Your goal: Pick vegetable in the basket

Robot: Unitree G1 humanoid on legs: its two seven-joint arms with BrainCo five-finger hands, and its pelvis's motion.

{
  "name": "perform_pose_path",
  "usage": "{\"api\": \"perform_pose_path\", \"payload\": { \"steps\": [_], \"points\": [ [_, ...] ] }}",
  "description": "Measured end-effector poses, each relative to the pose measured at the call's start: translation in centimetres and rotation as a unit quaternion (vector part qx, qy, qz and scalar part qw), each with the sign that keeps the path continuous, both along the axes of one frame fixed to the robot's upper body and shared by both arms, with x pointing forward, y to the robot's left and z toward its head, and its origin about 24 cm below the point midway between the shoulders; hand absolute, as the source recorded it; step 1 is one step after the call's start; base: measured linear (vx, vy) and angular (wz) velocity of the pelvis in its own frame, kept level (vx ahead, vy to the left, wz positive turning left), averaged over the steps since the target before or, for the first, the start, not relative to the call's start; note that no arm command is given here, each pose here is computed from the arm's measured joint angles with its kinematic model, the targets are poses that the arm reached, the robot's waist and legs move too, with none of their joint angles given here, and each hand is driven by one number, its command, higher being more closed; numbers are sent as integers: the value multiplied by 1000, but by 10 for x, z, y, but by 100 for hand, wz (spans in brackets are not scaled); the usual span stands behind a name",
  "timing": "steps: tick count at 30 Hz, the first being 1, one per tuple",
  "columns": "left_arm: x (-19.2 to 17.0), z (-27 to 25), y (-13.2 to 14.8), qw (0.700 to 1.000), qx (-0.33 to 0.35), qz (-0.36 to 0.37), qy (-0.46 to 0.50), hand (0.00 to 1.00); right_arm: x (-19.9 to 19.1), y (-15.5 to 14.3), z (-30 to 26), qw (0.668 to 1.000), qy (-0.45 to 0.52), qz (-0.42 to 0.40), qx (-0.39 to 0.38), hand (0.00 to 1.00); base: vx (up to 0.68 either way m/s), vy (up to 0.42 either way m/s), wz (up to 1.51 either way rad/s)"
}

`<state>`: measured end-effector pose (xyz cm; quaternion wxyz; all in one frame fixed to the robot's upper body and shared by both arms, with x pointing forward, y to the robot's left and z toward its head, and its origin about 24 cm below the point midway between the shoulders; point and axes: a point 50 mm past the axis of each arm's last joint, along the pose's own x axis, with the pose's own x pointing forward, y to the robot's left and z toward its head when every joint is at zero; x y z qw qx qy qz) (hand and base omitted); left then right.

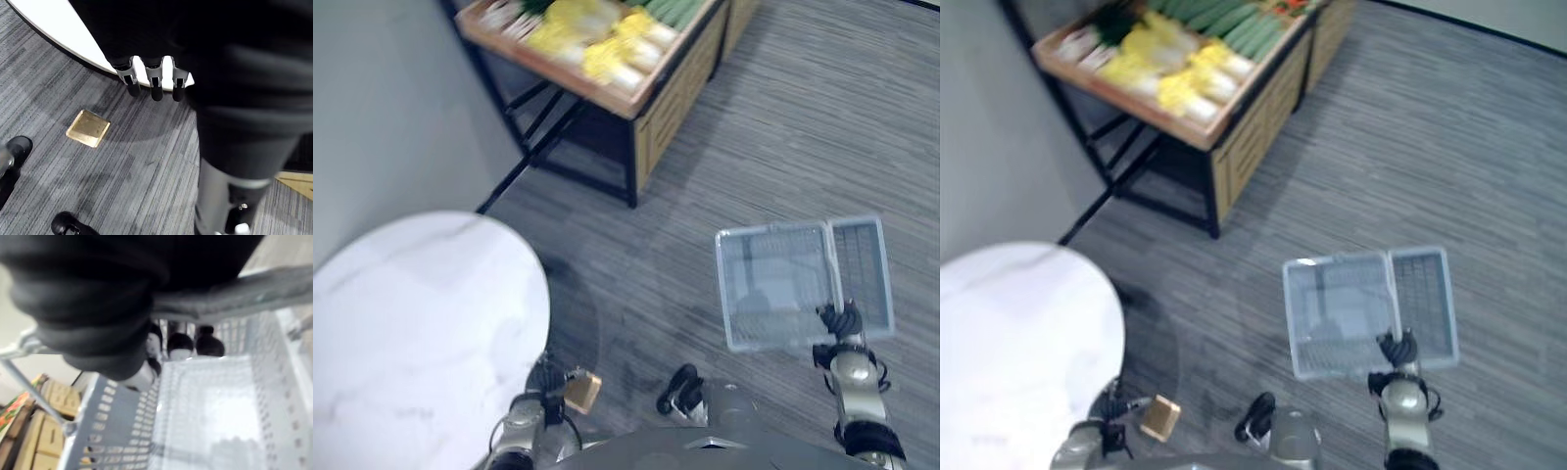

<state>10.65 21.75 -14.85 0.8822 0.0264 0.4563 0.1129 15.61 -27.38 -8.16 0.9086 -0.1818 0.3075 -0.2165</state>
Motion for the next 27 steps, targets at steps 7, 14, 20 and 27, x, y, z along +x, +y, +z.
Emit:
{"api": "perform_pose_path", "payload": {
  "steps": [7, 14, 20, 27],
  "points": [
    [-1, -1, -9, 999, 1, 38, -11, 0, -43, -2, -35, 992, 86, -72, 54, 100, 78, -93, -171],
    [15, 5, -28, 998, -21, 42, -50, 0, -63, -14, -45, 982, 124, -123, 65, 100, 157, 30, -56],
    [11, 4, -11, 999, 2, 35, -31, 0, -72, 4, -57, 974, 142, -144, 101, 100, 464, 126, 22],
    [8, 3, -3, 999, 13, 27, -13, 0, -66, 5, -55, 979, 114, -137, 102, 100, 494, -132, 109]
  ]
}}
